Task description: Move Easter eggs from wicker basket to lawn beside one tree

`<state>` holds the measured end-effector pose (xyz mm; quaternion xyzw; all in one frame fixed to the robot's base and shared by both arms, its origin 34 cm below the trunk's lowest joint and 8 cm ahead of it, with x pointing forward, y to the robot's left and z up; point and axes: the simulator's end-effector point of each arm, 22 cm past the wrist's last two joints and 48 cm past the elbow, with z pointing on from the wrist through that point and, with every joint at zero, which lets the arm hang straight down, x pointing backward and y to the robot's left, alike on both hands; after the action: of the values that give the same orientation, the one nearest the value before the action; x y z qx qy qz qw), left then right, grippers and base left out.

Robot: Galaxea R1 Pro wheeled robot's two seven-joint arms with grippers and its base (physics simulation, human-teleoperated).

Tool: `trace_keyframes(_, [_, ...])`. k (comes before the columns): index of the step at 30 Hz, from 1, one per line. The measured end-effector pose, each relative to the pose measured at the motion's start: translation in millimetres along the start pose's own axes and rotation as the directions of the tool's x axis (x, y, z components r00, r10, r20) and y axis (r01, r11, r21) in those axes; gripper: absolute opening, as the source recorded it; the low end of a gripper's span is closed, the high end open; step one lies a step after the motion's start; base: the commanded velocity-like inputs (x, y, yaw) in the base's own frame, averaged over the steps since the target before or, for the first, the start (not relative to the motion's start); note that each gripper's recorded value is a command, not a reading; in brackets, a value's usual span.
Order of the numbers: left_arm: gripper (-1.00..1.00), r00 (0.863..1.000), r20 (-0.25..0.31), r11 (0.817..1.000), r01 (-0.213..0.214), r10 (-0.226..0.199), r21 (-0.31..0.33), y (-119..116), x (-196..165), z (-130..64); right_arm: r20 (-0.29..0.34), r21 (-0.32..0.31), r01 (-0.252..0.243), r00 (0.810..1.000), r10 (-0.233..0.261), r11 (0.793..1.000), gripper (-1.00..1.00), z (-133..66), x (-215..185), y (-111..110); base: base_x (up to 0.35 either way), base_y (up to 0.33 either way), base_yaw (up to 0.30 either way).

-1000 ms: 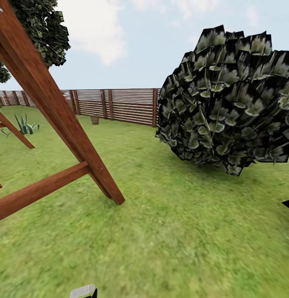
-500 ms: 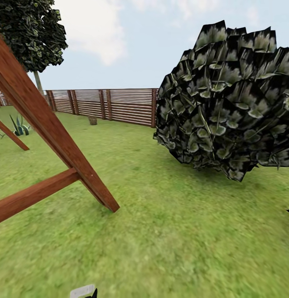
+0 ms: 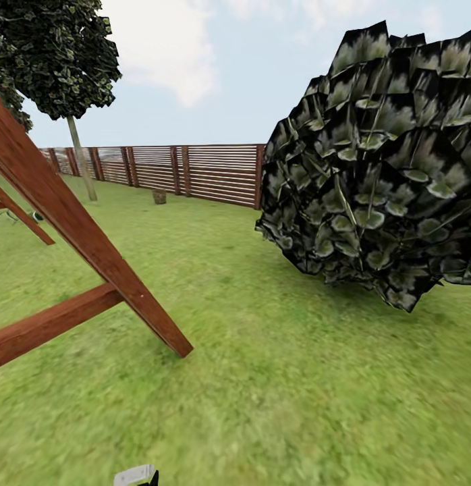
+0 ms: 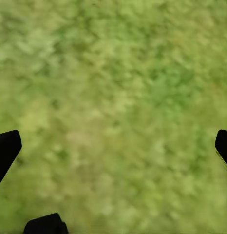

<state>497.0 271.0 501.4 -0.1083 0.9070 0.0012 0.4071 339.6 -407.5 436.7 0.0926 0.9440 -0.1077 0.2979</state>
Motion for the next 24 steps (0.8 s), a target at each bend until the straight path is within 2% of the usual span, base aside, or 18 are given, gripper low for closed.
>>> trace_keyframes(9, [1.0,1.0,0.0,1.0,0.0,0.0,0.0,0.0,0.0,0.0,0.0,0.0,0.0,1.0,0.0,1.0,1.0,0.0,0.0,0.1,0.289,-0.18,0.015])
trace_keyframes(18, [1.0,1.0,-0.001,1.0,0.0,0.0,0.0,0.2,0.6,0.1,-0.001,0.0,0.001,1.0,-0.001,1.0,1.0,0.1,0.4,-0.1,0.269,-0.199,0.201])
trace_keyframes(24, [1.0,1.0,-0.002,1.0,0.0,0.0,0.0,0.1,0.9,0.1,-0.002,0.0,0.0,1.0,0.0,1.0,1.0,0.0,0.9,0.2,0.266,-0.203,0.065])
